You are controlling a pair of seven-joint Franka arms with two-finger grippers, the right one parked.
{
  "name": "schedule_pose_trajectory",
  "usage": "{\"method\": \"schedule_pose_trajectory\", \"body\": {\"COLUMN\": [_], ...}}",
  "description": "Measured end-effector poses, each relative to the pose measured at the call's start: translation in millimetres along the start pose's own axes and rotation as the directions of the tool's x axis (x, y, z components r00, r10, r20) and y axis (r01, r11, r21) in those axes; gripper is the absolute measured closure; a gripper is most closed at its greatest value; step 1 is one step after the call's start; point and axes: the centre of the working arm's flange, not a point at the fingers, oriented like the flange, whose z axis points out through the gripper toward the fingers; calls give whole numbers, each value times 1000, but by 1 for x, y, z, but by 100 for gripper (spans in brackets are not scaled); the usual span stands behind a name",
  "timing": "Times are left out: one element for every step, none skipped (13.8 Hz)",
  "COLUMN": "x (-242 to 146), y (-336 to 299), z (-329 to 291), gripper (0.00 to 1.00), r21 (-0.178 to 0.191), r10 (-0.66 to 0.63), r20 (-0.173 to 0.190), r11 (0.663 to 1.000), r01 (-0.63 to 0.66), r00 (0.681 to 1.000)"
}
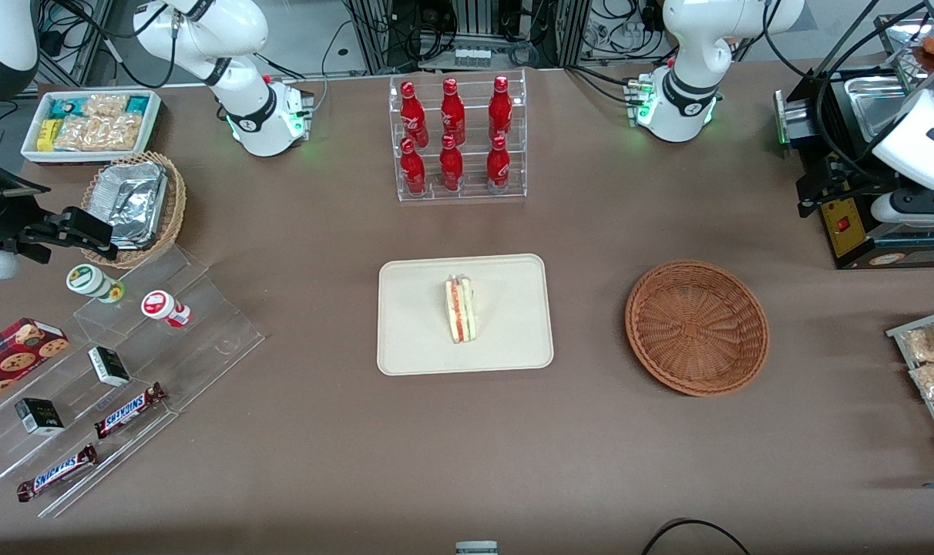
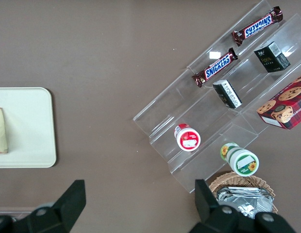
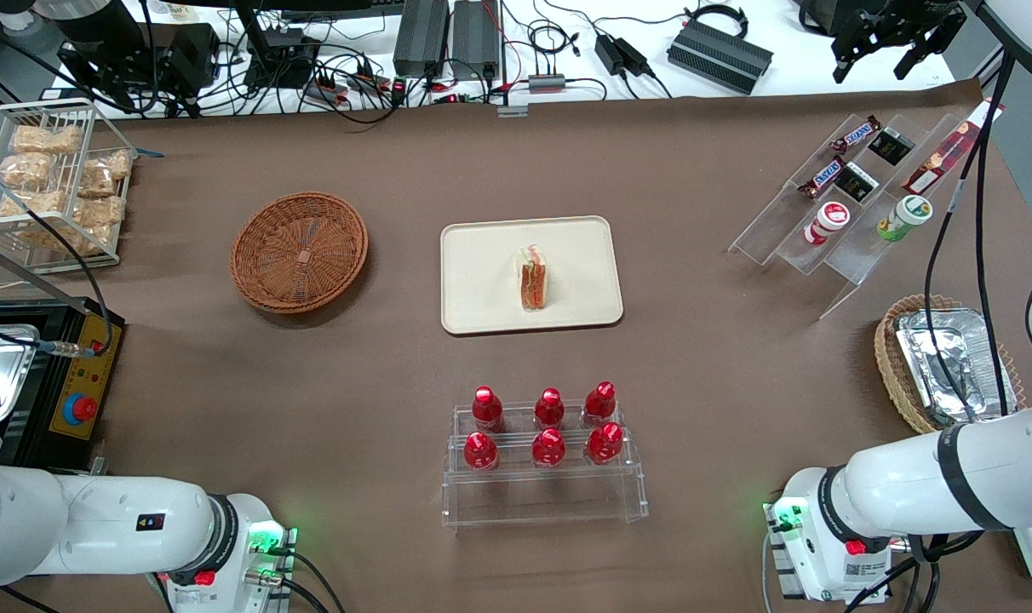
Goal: Place sandwich from basket to tray
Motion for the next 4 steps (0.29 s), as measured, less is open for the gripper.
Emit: {"method": "schedule_pose_trajectory", "body": {"x": [2,4,6,8], "y": [0,0,0,0], "z": [-2,-3,-3,-3], "gripper": [0,0,0,0], "r21": [0,-1,-1,-1], "r10": [0,0,0,0], "r20": [6,11,11,11], "r11": [1000,1000,1000,1000], "r01": [0,0,0,0], "r00": [1000,1000,1000,1000]}}
